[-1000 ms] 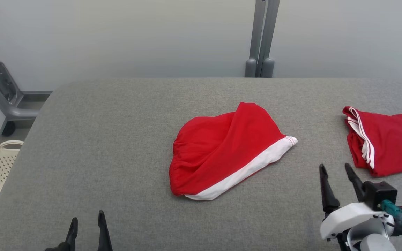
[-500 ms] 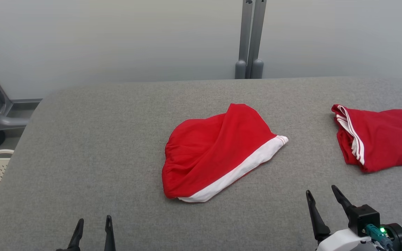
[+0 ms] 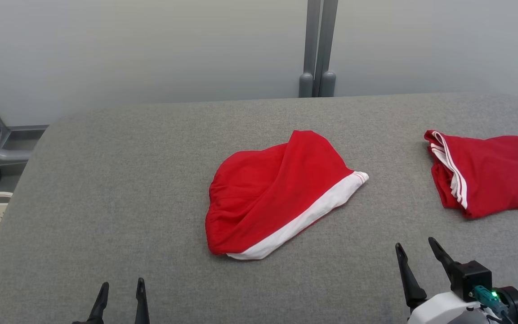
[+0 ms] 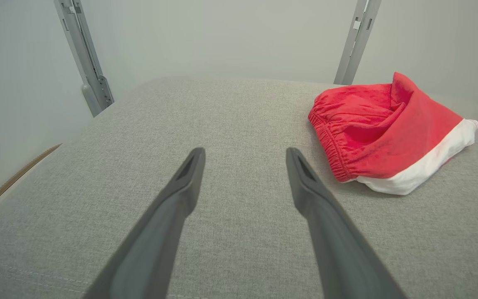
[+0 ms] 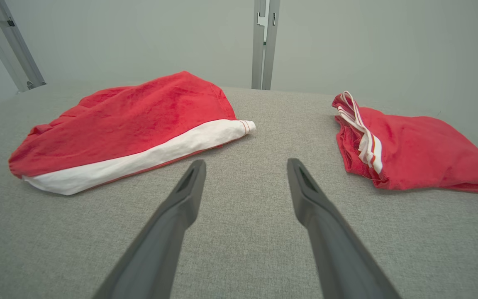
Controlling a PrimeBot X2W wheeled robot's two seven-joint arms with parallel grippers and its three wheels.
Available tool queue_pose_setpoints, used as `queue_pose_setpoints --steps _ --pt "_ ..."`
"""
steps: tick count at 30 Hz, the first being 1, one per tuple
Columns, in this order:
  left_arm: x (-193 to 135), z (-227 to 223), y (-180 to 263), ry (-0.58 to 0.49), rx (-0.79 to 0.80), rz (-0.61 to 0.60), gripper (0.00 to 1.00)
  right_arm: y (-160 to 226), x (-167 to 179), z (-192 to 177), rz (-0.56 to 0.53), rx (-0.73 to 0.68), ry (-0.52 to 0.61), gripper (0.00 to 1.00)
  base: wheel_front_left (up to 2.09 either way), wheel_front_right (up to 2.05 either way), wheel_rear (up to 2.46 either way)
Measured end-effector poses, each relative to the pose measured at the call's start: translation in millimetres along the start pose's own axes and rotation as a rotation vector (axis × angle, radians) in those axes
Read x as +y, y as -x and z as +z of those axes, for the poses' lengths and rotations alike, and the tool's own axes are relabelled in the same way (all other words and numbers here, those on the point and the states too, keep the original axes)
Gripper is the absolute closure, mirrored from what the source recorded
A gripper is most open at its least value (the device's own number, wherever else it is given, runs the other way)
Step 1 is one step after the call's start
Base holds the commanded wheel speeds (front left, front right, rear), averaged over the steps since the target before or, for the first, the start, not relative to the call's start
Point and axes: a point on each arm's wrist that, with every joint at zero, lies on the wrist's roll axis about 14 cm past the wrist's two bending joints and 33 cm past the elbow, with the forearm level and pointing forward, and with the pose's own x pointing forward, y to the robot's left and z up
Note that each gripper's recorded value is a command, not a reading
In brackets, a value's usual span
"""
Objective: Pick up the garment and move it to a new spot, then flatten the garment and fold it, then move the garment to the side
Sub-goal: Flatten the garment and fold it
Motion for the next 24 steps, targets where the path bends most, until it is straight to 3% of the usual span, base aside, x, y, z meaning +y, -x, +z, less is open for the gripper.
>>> queue_pose_setpoints --steps 5,11,24 --pt "-4 -11 3 0.009 0.036 -0.025 0.0 -5 5 -1 0.016 0.019 0.002 0.0 0.0 0.0 0.0" --pt "-37 -36 -4 -0.018 0.126 -0.158 0.0 -26 19 -3 0.078 0.09 0.051 0.0 0.0 0.0 0.0" --pt "-87 -71 -45 -0.156 0.314 -0.379 0.0 -93 -6 -8 0.117 0.266 0.151 0.0 0.0 0.0 0.0"
